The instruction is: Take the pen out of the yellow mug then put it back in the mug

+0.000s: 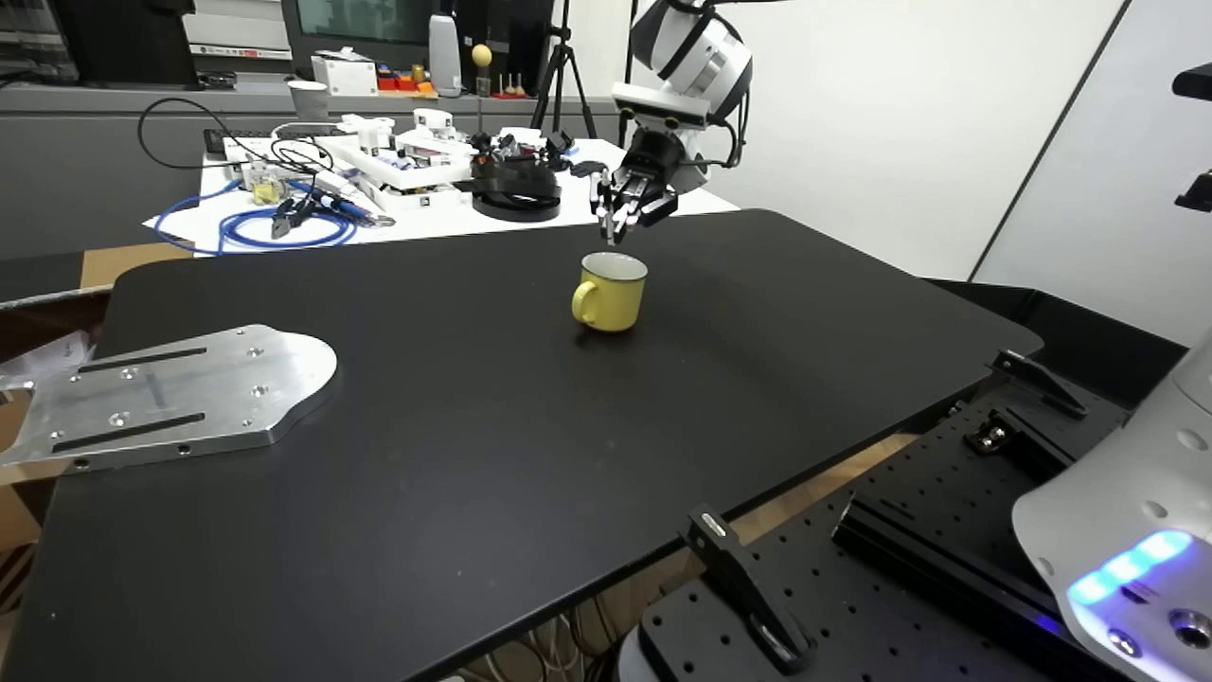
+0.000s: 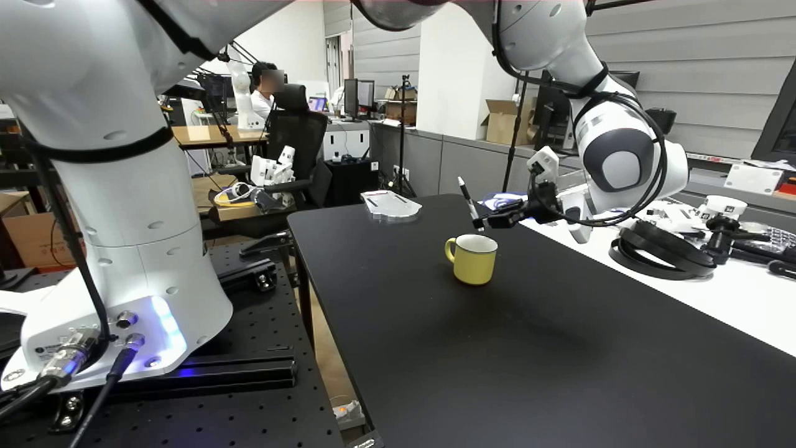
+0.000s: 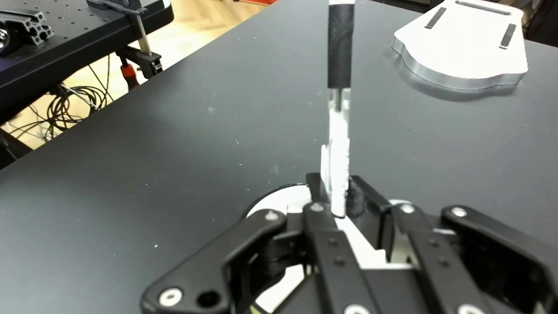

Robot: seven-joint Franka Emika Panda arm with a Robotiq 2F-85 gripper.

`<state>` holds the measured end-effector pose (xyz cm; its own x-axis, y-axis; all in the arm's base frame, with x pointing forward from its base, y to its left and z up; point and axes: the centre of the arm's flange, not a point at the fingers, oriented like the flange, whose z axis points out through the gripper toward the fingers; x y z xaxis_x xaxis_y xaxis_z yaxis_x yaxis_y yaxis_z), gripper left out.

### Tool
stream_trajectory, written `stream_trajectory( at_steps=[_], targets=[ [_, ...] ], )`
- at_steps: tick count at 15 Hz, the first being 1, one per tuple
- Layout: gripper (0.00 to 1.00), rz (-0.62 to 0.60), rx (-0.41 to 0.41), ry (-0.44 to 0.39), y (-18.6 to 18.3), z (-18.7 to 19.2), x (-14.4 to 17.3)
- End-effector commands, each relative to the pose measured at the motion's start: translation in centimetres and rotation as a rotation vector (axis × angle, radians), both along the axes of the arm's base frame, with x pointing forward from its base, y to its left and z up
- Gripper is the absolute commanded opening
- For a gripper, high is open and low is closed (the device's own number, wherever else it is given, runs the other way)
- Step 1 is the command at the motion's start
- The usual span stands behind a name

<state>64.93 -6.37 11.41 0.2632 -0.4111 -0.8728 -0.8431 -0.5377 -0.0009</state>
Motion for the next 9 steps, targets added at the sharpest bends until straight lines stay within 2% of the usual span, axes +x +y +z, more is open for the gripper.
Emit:
stream_trajectory(
  at_steps=[1,5,9],
  targets=[
    [0.05,-0.024,0.021,0.013,-0.7,-1.1,1.1],
    [0.05,-0.036,0.001,0.010,-1.0,-2.2,1.0],
    [0.05,-0.039,-0.084,-0.043,-1.0,-2.6,1.3]
  ],
)
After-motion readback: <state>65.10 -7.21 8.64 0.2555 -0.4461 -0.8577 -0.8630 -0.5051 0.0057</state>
